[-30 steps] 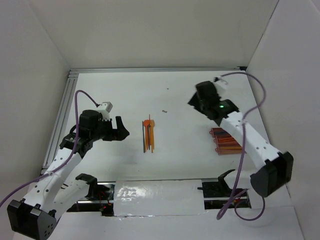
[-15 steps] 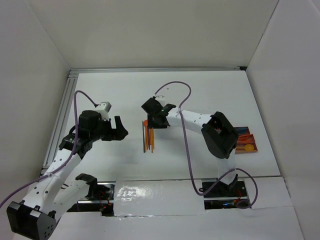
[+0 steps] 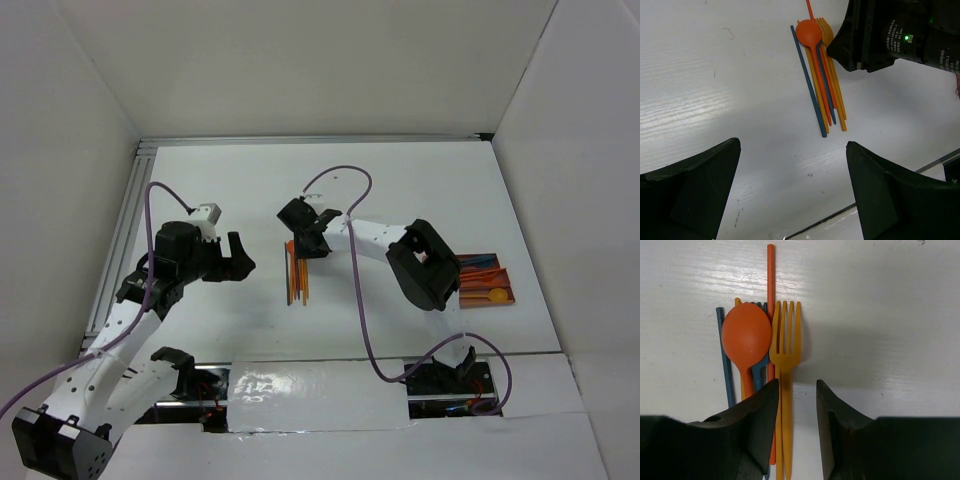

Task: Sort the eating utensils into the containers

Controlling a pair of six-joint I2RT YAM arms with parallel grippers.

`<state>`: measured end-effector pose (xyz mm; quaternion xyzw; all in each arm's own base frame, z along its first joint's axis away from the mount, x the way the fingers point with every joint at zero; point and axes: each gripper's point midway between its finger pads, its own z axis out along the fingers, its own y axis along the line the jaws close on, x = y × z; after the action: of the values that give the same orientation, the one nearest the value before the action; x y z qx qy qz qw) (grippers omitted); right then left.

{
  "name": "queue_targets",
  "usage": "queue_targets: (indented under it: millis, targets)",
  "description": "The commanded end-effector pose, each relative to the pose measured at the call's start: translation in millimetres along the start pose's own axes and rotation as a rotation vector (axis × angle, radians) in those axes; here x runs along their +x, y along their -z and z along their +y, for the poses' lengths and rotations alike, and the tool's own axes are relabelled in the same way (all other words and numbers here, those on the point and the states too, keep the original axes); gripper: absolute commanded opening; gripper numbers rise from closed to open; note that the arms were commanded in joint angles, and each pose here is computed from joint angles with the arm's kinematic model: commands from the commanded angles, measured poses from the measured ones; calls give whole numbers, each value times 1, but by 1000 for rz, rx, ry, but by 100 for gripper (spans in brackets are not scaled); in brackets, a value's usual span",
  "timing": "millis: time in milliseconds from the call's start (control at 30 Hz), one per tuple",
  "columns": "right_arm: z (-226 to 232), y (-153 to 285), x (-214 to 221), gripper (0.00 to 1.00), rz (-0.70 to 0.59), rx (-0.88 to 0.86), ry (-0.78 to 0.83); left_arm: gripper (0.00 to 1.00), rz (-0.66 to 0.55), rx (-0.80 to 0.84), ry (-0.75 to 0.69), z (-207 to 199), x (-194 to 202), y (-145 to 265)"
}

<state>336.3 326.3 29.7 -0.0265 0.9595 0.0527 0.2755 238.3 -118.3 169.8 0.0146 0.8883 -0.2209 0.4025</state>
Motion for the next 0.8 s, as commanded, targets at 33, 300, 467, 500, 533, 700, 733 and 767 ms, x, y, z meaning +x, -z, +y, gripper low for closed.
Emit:
queue_targets:
  millis: [33, 300, 467, 500, 533, 700, 733, 767]
  targets:
    - [4, -1, -15, 41, -39, -14, -20, 100, -40, 25, -22, -7, -14, 2]
    - [1, -15, -4, 28, -13, -3, -8, 100, -44, 29, -23, -8, -14, 3]
    - [-1, -18, -2, 32, -6, -17, -13, 100, -41, 22, -25, -6, -13, 2]
    - [-1, -17, -3, 32, -9, -19, -13, 100, -43, 24, -26, -6, -13, 2]
    - [-1, -18, -2, 32, -7, -16, -11, 100, -42, 22, -24, -6, -13, 1]
    - [-18, -26, 0, 10, 7, 48, -23, 100, -39, 21, -24, -6, -14, 1]
    - [-25, -28, 5, 0, 24, 66, -25, 100, -38, 20, -24, -6, -13, 1]
    - [-32, -28, 8, 0, 37, 82, -41, 100, -36, 16, -23, -5, -13, 0]
